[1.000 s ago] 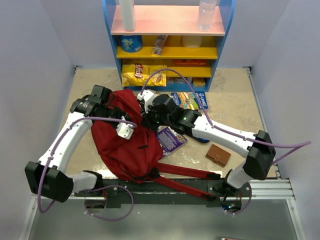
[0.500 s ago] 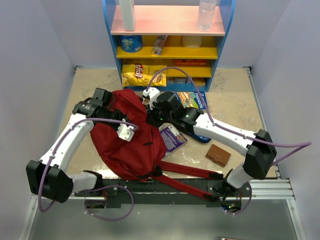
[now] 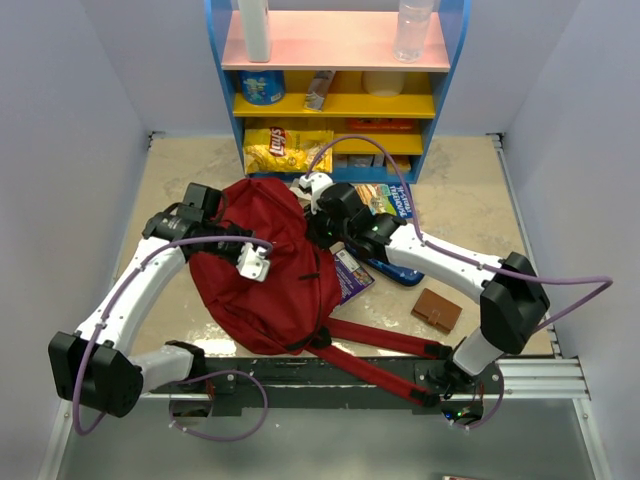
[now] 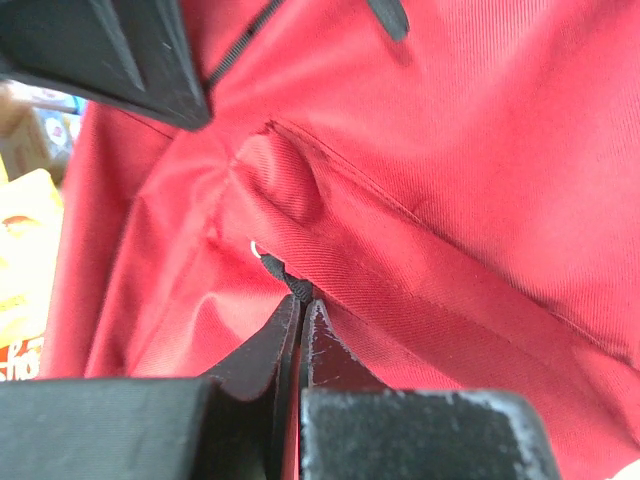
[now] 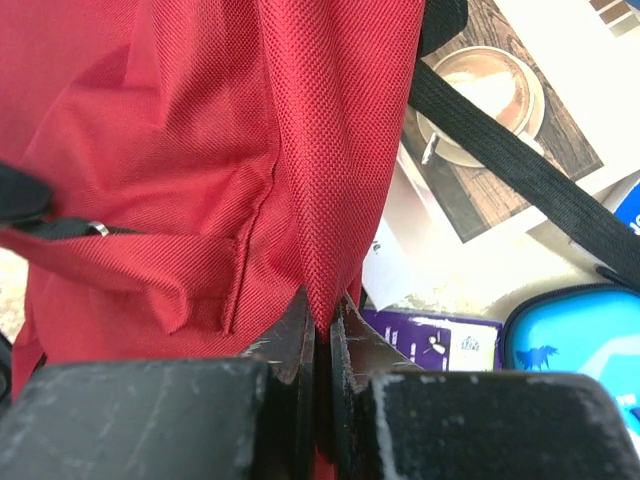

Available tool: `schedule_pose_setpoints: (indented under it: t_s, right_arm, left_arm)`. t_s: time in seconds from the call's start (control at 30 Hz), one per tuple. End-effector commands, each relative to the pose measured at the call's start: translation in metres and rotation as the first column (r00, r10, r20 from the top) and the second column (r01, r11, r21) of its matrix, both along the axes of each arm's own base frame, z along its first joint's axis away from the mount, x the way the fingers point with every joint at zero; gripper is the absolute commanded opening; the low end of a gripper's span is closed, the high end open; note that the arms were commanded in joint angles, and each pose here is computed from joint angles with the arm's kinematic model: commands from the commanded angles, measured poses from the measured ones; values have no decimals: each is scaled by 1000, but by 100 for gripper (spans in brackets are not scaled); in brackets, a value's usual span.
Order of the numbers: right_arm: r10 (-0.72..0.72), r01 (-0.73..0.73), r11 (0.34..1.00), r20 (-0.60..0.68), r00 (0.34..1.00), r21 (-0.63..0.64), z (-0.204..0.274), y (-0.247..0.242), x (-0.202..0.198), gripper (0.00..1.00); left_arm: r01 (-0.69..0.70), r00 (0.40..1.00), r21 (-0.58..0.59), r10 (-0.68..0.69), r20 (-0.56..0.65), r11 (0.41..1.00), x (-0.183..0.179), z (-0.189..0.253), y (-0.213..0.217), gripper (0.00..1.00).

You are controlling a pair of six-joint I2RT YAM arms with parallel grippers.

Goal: Pack the student bag
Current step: Unzip the student bag at the center of the board.

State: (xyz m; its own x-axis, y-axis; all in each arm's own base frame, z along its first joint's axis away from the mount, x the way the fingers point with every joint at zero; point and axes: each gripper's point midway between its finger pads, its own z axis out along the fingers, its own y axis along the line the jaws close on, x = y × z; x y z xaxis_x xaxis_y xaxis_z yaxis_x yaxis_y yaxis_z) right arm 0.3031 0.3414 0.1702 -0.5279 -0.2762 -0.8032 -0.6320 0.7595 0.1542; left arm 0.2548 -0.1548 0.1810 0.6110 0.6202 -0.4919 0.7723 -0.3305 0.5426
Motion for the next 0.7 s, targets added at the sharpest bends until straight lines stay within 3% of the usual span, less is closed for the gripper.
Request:
schedule_pose_setpoints:
  t_s: [0.0, 0.17, 0.2, 0.23, 0.33, 0.5, 0.67]
  right_arm:
    - [-8, -9, 992, 135, 991, 124, 54, 17, 24, 0]
    - [-32, 20, 996, 133, 991, 91, 45, 7, 24, 0]
    - [-70, 60, 995, 138, 988, 79, 45, 2, 29, 9]
    - [-114, 108, 993, 126, 985, 52, 40, -6, 32, 48]
    - [-256, 249, 966, 137, 957, 66, 55, -24, 42, 86]
    - [-273, 238, 929, 95, 957, 282, 103, -17, 14, 89]
    - [-165, 150, 901, 2, 986, 408, 97, 17, -27, 80]
  left_arm:
    - [0, 1000, -98, 2, 21, 995, 0, 22, -13, 0]
    - [-15, 1000, -87, 18, 25, 996, 1, 22, -10, 0]
    - [-21, 999, -85, 23, 27, 996, 1, 22, -9, 0]
    - [-30, 999, -81, 33, 28, 996, 2, 19, -8, 0]
    - [-58, 998, -85, 60, 22, 995, 3, 10, -6, 0]
    - [-121, 992, -114, 125, 30, 986, 9, 4, -5, 0]
    - [-179, 981, -135, 187, 46, 975, 21, 3, -3, 0]
